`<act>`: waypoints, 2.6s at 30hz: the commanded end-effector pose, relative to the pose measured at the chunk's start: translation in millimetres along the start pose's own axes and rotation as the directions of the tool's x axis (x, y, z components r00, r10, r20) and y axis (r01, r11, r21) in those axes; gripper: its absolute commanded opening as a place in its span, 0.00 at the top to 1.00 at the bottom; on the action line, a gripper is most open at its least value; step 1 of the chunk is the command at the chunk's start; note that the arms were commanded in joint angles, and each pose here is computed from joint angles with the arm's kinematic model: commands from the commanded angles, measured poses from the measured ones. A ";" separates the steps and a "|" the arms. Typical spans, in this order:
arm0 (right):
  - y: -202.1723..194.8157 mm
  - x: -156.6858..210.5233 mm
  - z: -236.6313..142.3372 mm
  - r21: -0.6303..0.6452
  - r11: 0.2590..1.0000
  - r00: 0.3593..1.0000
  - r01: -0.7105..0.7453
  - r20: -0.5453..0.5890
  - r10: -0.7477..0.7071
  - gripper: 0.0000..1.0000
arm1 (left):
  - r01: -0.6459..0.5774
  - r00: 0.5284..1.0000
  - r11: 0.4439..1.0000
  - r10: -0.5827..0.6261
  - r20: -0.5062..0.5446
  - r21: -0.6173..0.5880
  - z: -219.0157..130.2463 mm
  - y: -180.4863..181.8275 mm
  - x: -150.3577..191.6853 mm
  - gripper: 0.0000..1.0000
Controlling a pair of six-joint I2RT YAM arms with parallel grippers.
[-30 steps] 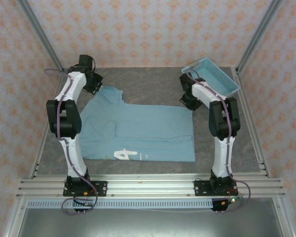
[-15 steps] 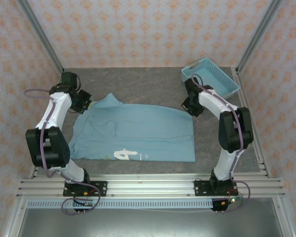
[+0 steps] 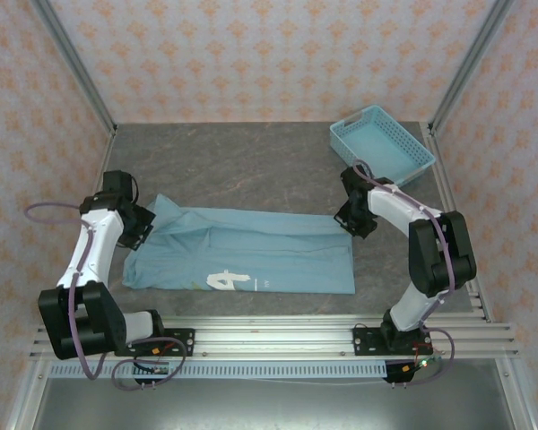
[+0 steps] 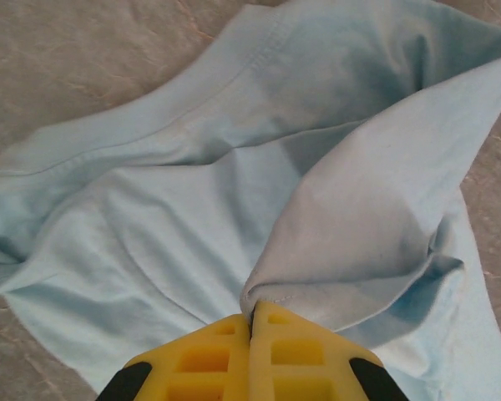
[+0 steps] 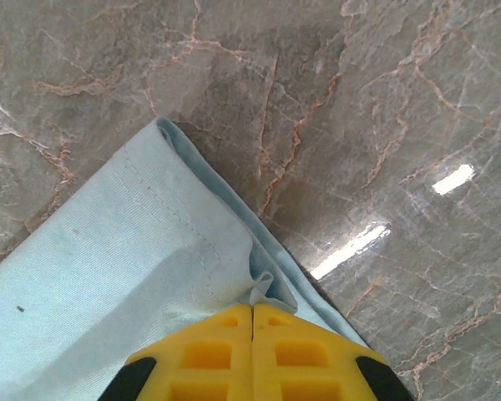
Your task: Fold and stack the t-shirts
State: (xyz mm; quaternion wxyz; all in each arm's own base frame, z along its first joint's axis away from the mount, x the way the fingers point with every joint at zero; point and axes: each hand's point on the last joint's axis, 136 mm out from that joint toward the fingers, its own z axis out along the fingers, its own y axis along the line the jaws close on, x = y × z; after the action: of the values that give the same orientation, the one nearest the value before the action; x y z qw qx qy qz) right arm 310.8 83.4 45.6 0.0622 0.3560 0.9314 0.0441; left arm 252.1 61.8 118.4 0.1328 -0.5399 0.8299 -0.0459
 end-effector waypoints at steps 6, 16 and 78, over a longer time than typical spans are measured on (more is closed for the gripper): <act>2.5 -5.2 -24.4 -0.003 0.998 0.998 0.056 0.033 -0.056 1.00 | 0.097 0.989 0.994 -0.091 0.113 -0.054 -36.0 22.5 -9.3 1.00; -24.6 26.8 -22.3 0.043 0.995 0.992 0.091 -0.090 -0.087 1.00 | 0.156 0.979 0.980 -0.137 0.150 -0.125 -40.8 61.9 14.3 1.00; 35.3 38.3 22.3 -0.068 0.993 0.981 0.099 -0.158 -0.109 0.85 | -0.084 0.996 0.996 0.084 -0.018 0.010 73.1 -78.4 -72.9 0.42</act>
State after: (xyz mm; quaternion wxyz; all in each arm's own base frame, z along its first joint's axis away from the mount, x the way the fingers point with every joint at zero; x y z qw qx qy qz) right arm 299.4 137.9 25.7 -0.0079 0.2991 0.9482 0.1070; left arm 357.7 96.4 75.1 0.1287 -0.5436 0.8280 -0.0483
